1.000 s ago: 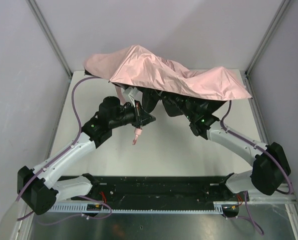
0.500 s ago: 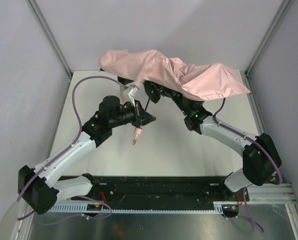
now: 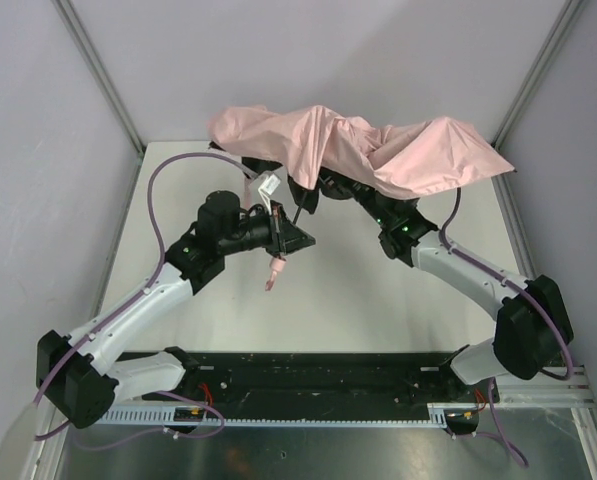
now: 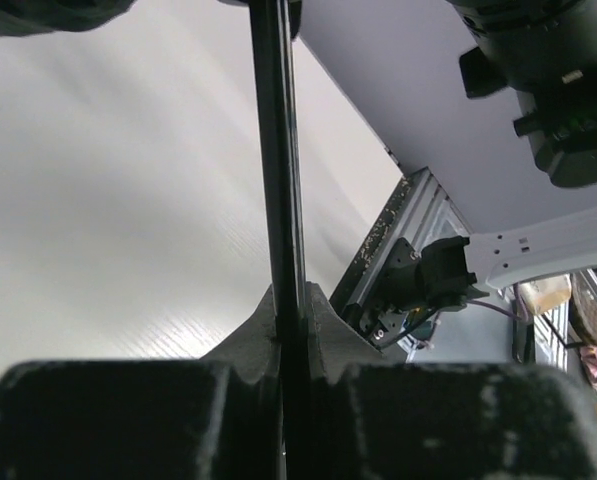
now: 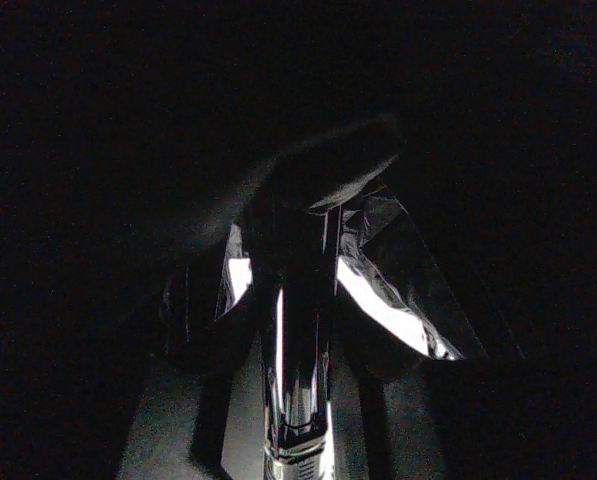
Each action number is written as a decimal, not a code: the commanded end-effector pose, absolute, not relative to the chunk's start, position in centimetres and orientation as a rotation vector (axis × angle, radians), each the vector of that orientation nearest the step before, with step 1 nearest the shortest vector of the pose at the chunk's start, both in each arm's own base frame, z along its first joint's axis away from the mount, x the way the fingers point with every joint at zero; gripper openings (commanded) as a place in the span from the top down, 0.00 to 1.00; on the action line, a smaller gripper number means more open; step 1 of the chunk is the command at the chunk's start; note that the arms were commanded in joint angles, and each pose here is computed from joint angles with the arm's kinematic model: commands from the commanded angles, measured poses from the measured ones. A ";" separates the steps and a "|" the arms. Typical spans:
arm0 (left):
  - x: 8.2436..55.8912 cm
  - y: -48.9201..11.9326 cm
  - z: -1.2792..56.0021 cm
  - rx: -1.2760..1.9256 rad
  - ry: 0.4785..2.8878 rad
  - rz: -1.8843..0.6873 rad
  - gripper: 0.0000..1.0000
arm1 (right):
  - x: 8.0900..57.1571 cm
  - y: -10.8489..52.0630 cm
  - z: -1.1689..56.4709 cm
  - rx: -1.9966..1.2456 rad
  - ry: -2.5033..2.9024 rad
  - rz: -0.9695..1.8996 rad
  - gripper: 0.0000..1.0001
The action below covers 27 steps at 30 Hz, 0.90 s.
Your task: Put away the umbrella
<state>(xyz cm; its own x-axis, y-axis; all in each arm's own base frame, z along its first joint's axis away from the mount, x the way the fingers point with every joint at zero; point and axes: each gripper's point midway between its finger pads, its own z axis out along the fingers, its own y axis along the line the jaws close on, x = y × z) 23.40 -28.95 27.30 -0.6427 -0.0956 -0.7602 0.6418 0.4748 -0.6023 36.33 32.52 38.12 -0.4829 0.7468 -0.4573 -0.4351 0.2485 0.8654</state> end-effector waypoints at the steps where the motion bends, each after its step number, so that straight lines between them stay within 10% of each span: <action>1: 22.4 -29.8 30.6 0.601 1.766 -1.322 0.82 | 34.5 30.2 41.9 0.108 1.408 1.518 1.00; 7: 20.2 -30.1 32.7 0.708 1.624 -1.425 0.43 | 33.3 27.4 40.7 -0.211 1.434 1.310 1.00; 16: 12.1 -27.0 42.1 0.998 1.124 -1.441 0.13 | 28.9 24.4 38.0 -0.812 1.262 0.956 1.00; 27: 19.7 -25.9 46.2 0.381 1.339 -1.388 0.01 | 21.9 26.3 36.3 -1.039 1.111 1.040 1.00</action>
